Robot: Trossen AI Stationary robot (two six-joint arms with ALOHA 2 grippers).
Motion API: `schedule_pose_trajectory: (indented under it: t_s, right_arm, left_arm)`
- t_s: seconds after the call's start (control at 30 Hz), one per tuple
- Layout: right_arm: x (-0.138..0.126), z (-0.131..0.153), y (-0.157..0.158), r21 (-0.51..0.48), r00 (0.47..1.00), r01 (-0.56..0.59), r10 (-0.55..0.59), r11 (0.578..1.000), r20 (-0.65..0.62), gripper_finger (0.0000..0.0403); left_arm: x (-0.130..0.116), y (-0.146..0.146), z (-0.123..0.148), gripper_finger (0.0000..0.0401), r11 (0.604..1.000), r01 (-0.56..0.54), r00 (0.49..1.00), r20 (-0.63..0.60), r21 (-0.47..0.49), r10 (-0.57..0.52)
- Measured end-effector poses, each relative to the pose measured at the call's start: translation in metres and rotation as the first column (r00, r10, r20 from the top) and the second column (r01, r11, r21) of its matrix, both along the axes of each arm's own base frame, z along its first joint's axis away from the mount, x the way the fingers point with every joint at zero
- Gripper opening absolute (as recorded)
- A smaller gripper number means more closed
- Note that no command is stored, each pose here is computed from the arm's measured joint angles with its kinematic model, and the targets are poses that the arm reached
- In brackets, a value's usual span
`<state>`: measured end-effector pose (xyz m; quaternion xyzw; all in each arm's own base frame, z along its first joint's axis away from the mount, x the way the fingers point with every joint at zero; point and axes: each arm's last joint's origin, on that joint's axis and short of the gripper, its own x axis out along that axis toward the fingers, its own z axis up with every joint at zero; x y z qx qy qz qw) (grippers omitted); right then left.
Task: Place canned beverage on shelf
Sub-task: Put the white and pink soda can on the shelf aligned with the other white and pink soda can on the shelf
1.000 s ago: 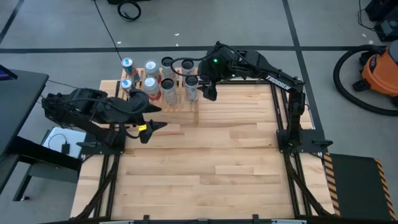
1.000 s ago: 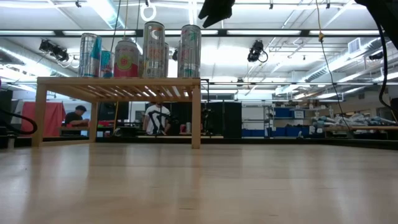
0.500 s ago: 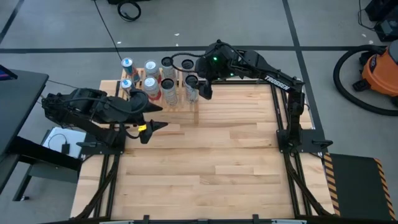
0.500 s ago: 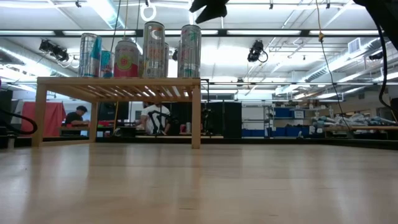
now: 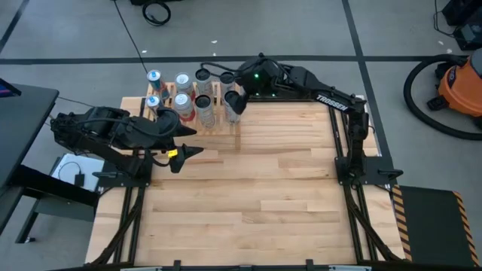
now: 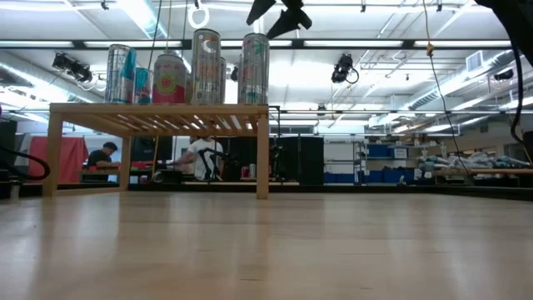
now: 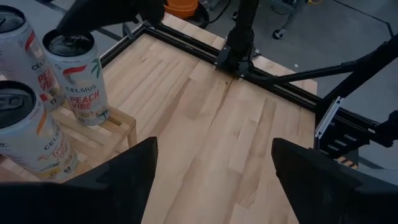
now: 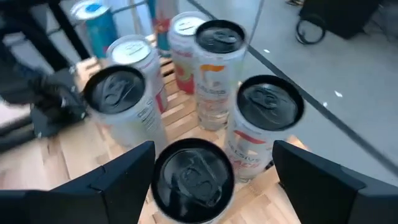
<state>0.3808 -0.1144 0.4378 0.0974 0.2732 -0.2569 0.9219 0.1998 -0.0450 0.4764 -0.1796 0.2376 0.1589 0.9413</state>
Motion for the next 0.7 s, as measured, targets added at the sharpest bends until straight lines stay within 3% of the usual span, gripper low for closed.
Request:
schedule_pose_trajectory:
  t_s: [0.13, 0.33, 0.7]
  right_arm:
    - [0.002, -0.008, 0.000, 0.082, 0.997, 0.069, -0.070, 0.994, 0.015, 0.0335]
    - [0.002, -0.007, 0.004, 0.049, 0.994, 0.107, -0.108, 0.993, 0.010, 0.0335]
    - [0.005, -0.009, 0.017, 0.055, 0.998, 0.071, -0.070, 0.996, -0.005, 0.0335]
  left_arm:
    - [0.000, 0.000, 0.000, 0.0316, 1.000, 0.000, 1.000, 0.000, 0.000, 0.000]
    - [0.000, 0.000, 0.000, 0.0316, 1.000, 0.001, 1.000, 0.000, 0.001, -0.001]
    - [0.000, 0.000, 0.000, 0.0316, 1.000, 0.000, 1.000, 0.000, 0.000, 0.000]
